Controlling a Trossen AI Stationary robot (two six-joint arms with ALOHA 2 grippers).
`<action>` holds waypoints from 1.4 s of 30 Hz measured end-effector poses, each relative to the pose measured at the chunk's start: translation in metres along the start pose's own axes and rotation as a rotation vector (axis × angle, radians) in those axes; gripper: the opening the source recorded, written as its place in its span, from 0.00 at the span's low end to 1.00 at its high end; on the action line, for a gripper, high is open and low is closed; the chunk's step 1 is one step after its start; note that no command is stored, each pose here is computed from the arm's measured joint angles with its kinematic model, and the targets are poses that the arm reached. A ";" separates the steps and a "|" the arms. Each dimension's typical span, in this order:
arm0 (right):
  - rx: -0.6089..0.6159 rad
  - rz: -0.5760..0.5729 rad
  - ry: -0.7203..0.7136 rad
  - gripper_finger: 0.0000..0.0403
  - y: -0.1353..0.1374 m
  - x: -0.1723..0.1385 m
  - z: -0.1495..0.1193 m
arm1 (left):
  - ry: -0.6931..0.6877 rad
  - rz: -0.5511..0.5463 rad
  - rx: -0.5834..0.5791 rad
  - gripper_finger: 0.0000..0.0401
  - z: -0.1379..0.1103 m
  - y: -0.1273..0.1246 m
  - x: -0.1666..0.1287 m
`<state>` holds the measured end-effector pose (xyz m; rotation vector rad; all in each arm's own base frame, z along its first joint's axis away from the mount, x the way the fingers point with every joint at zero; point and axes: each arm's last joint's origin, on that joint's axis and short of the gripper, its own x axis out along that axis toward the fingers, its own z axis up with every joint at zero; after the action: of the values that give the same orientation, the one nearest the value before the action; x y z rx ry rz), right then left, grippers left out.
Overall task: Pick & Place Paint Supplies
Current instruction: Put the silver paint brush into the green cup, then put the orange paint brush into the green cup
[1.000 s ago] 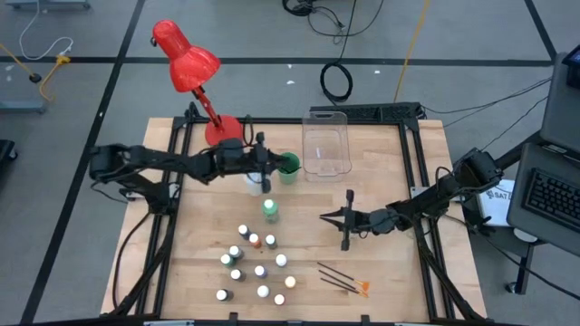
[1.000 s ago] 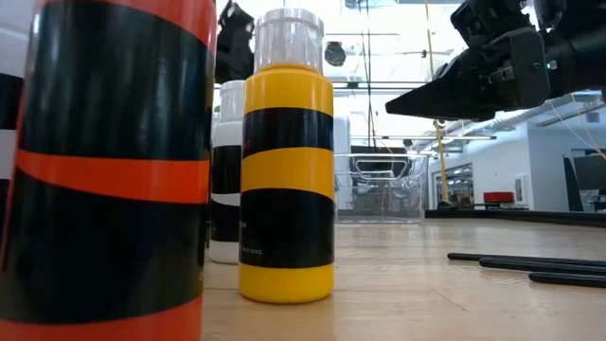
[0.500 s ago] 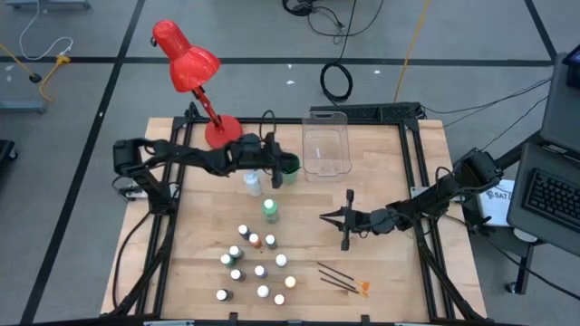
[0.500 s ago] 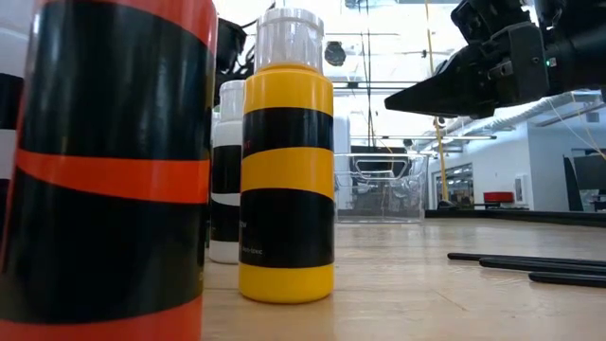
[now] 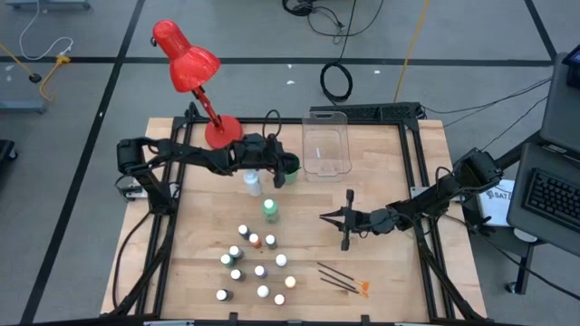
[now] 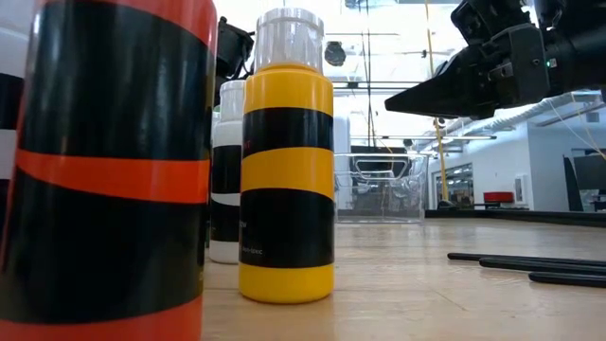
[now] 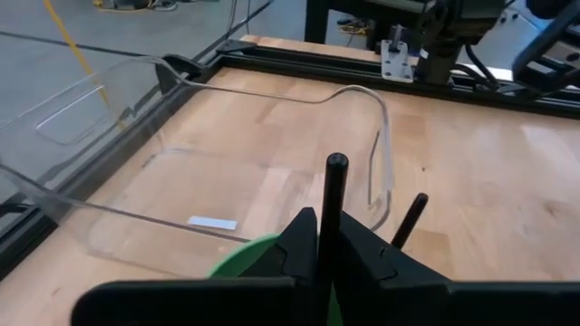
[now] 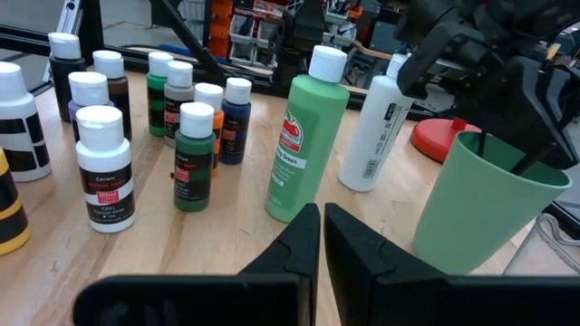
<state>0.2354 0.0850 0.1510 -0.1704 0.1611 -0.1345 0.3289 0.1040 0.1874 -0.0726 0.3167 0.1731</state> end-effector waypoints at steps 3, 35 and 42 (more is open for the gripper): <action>0.001 0.000 0.000 0.03 0.000 0.000 0.000 | 0.004 -0.004 -0.005 0.12 0.000 0.000 0.000; 0.047 0.056 0.007 0.03 0.002 0.000 -0.001 | -0.327 -0.182 0.077 0.03 -0.042 -0.046 -0.198; 0.027 0.023 0.012 0.03 -0.005 0.004 -0.002 | -0.298 -0.192 0.068 0.02 -0.089 -0.047 -0.192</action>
<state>0.2381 0.0792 0.1497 -0.1408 0.1733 -0.1147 0.1309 0.0193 0.1657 -0.0095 0.0171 -0.0178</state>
